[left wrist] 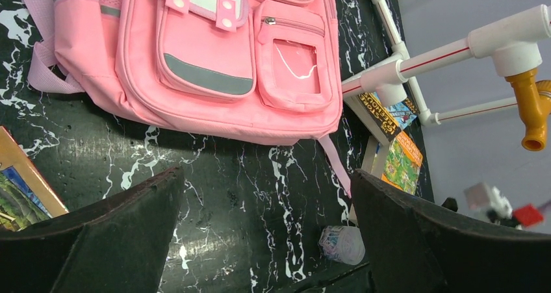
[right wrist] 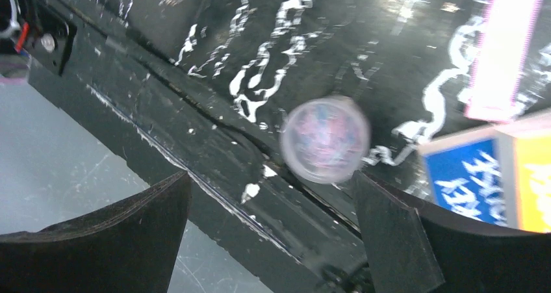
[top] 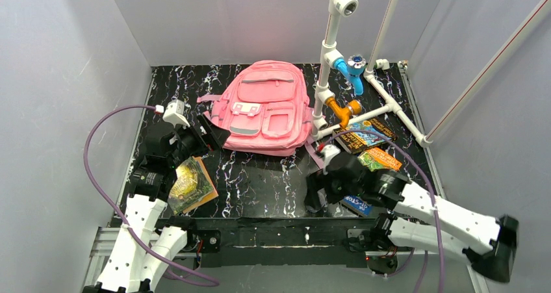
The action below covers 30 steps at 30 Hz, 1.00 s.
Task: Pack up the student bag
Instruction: Pick up the student bag at the center of the board.
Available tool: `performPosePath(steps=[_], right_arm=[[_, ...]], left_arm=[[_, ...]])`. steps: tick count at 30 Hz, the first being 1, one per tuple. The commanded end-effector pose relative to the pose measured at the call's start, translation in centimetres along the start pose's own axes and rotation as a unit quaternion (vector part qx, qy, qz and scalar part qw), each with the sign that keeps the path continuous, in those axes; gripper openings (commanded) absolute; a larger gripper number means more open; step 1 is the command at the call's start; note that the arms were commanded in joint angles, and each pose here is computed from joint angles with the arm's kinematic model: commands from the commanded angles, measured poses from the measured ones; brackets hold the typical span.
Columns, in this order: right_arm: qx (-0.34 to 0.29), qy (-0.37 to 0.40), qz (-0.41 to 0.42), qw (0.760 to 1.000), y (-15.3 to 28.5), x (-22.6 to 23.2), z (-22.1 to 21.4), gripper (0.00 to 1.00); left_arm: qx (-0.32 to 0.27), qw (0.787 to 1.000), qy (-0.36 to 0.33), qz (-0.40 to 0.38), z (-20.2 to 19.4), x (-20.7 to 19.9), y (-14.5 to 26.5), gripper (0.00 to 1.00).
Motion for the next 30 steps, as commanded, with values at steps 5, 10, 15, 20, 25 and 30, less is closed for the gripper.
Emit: performPosePath(steps=[5,10,15,20,25,30], right_arm=[[-0.101,0.089,-0.091,0.987,-5.8,7.6,0.0,1.00],[-0.102,0.195,-0.192,0.956,-8.8,10.3,2.4,1.00],[-0.137,0.226,-0.264,0.928,-11.0,12.8,6.1,1.00],[-0.113,0.232,-0.354,0.899,-13.3,9.5,9.8,1.00],[-0.098,0.276,-0.403,0.867,-13.6,6.8,11.4,1.00],[-0.080,0.315,-0.423,0.846,-14.3,4.4,12.3,1.00]], left_arm=[[0.017,1.000,-0.018,0.013,-1.0,0.7,0.3,0.99],[0.021,0.998,-0.022,0.046,-1.3,1.4,0.9,0.99],[0.057,0.994,-0.002,0.096,-2.3,2.3,1.1,0.99],[0.057,0.992,-0.008,0.114,-2.5,2.4,2.4,0.99],[0.040,0.991,-0.035,0.122,-2.1,2.3,3.9,0.99],[0.047,0.991,-0.040,0.116,-2.4,2.4,4.0,0.99]])
Point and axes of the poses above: each gripper's point midway between its finger pads, its own y axis back along the fingers, its own x axis along the line the jaws close on, z = x × y, the point moved 9 cm from there along y, back along the fingers
